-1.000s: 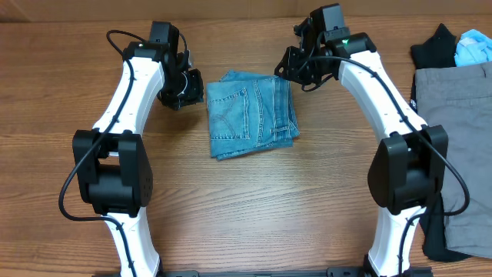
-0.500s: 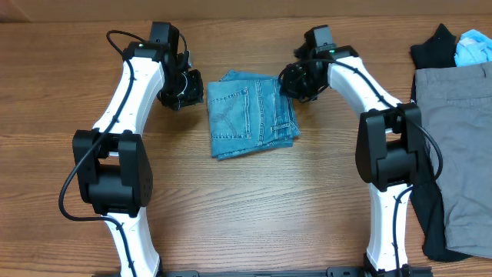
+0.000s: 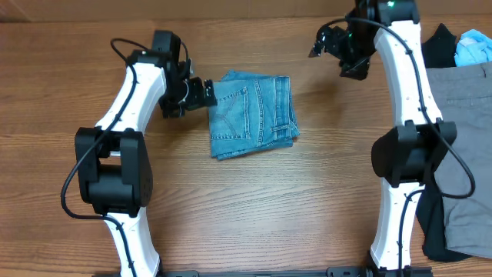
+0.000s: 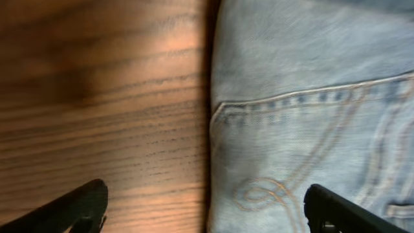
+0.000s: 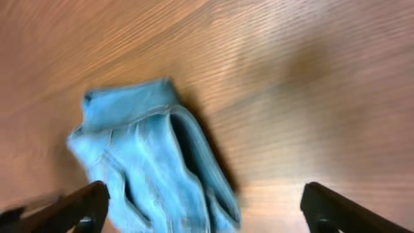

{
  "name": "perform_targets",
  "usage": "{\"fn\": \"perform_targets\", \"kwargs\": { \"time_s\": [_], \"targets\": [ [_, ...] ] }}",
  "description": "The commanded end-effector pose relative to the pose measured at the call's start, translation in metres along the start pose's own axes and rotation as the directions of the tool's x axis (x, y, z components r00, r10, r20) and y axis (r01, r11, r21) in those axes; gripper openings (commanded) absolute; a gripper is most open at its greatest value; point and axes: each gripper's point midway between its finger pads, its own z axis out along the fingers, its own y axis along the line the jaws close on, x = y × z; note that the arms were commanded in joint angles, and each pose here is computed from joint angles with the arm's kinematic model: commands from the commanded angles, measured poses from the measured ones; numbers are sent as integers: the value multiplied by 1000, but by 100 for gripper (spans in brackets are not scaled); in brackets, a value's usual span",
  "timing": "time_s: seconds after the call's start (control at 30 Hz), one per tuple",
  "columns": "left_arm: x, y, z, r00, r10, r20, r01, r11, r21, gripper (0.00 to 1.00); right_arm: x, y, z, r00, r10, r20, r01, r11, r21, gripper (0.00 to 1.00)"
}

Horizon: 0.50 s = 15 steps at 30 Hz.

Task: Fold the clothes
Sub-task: 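Raise the right gripper away and grasp the jeans' left edge with left gripper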

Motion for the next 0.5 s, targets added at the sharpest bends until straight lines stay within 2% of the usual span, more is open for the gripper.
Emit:
{"fn": "perform_targets", "kwargs": {
  "time_s": [0.0,0.17,0.3,0.43,0.47],
  "targets": [
    [19,-13,19,997,62,-52,-57,994,98,100,7,16,-43,998,-42,56,44,999,-26,100],
    [34,-21,42,994,93,-59,-81,981,176,100,14,18,-57,997,-43,59,44,999,-27,100],
    [43,-30,54,987,146,-60,-133,974,182,100,12,19,-57,997,-45,66,47,998,-30,100],
    [47,-41,61,982,181,-45,-170,967,191,88,12,19,-57,997,-45,66,47,998,-30,100],
    [47,-46,63,981,192,-36,-182,964,194,80,12,19,-57,997,-44,66,47,998,-30,100]
  ]
}}
